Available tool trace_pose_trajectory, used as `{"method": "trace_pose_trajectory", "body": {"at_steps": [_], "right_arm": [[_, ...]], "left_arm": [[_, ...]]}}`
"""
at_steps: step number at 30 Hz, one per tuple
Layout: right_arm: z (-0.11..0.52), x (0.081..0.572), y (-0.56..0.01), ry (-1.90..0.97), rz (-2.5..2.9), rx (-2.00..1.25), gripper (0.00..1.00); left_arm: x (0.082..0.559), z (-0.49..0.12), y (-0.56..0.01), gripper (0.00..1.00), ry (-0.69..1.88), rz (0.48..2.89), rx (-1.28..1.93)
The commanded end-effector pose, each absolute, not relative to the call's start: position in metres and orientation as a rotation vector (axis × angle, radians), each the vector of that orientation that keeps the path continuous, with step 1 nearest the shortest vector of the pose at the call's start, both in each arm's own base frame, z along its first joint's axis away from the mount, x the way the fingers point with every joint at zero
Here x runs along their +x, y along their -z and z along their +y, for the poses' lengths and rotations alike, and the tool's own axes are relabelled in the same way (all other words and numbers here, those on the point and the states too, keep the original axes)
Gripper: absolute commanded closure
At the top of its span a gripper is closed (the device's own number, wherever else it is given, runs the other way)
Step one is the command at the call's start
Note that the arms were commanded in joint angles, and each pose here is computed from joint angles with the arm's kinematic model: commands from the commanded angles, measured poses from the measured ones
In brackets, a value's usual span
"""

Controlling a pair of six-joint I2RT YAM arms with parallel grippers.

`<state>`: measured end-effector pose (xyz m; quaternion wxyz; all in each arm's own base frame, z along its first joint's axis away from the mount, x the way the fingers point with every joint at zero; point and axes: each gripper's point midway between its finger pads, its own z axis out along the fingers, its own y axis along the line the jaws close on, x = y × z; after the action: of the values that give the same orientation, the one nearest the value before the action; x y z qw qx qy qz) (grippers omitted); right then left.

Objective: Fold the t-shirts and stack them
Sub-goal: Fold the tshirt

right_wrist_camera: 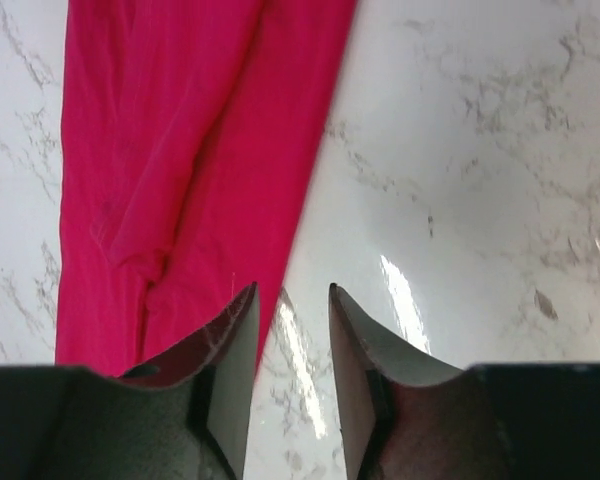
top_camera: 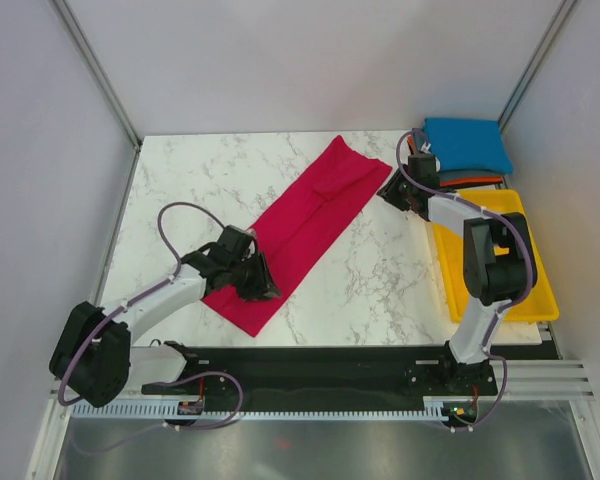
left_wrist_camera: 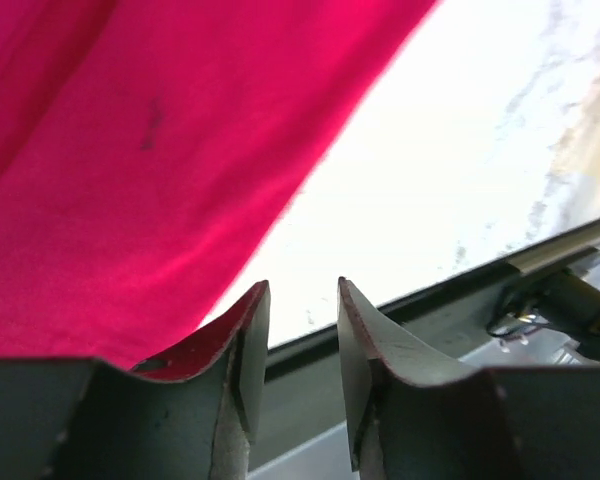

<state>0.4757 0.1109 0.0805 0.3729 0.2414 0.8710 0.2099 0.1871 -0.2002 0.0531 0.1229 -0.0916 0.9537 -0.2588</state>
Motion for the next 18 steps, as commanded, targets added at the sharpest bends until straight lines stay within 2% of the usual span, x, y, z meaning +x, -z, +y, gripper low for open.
{"method": "trace_pose_trajectory", "body": {"at_steps": [1,4,8,12,18], "right_arm": [[0.105,0.52,-0.09,-0.516,2.121,0.648,0.61],[0.104,0.541,-0.074,-0.525,2.118,0.685,0.64],[0.099,0.558,-0.055,-0.519,2.111,0.739,0.64],[0.088,0.566,-0.037,-0.462,2.087,0.825,0.62],[0.081,0.58,-0.02,-0.42,2.056,0.86,0.68]], "left_arm": [[0.238,-0.216,-0.135,0.59,0.808,2.568,-0.164],[0.262,-0.219,-0.174,0.58,0.782,2.533,-0.053],[0.282,-0.214,-0.196,0.58,0.749,2.49,-0.024],[0.292,-0.199,-0.182,0.58,0.697,2.505,-0.066],[0.297,-0.2,-0.157,0.59,0.783,2.549,-0.087]]}}
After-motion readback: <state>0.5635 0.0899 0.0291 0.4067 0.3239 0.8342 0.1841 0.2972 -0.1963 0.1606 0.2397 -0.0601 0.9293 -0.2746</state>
